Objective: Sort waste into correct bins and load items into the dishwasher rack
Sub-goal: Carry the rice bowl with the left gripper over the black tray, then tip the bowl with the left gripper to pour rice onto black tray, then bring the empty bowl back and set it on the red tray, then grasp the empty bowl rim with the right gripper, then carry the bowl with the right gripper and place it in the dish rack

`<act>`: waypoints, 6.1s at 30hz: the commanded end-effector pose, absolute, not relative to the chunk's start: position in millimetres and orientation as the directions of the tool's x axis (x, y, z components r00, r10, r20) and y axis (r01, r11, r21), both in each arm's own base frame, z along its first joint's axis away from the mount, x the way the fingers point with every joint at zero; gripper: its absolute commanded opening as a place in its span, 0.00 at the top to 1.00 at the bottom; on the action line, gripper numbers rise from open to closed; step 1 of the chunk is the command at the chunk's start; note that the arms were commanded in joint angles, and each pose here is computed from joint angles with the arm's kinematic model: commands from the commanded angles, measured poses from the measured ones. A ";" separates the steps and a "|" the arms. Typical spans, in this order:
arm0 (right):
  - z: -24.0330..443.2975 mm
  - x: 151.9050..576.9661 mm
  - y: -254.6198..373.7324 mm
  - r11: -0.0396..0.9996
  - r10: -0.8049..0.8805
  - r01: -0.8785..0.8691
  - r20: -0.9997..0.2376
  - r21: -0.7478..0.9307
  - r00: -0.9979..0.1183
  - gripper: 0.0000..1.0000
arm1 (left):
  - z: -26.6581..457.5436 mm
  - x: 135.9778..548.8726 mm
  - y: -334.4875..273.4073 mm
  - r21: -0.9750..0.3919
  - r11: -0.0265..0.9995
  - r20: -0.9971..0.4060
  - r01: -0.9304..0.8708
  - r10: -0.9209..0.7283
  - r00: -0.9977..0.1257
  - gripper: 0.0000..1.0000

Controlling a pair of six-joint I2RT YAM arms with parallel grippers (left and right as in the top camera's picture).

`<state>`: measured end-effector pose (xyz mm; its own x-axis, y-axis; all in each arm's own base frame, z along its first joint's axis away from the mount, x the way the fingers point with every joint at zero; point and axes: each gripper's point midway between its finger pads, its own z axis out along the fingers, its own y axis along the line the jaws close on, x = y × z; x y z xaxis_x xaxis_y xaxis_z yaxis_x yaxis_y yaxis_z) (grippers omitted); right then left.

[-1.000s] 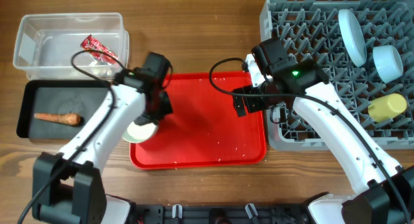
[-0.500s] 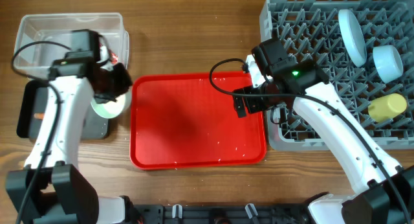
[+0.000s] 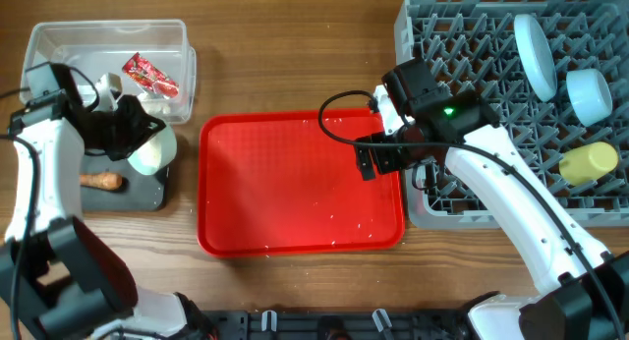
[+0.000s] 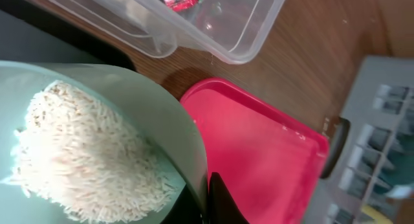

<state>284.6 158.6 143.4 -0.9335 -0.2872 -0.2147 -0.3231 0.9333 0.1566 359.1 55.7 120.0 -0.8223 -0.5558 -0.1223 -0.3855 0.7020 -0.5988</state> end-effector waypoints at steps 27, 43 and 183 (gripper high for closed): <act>138.0 278.8 151.4 0.948 -0.261 -0.287 -0.179 0.141 -0.949 0.01 | 143.6 323.5 77.6 -0.938 0.336 -0.286 0.087 -0.607 -0.741 0.96; 138.0 278.6 151.3 0.948 -0.261 -0.287 -0.178 0.140 -0.949 0.00 | 155.2 317.7 96.3 -0.971 0.236 -0.201 0.046 -0.695 -0.691 0.96; 279.4 384.3 -80.0 0.376 -0.124 0.661 -0.743 -0.649 -0.658 0.96 | 136.9 310.7 4.7 -0.468 0.785 -0.213 -0.405 -0.545 -0.811 0.28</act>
<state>384.7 -67.6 295.6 -0.5816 -0.0859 -0.8089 0.6629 0.5263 -0.5325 311.5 4.4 139.0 -0.8094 -0.5441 -0.2210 -0.4019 0.7876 -0.4671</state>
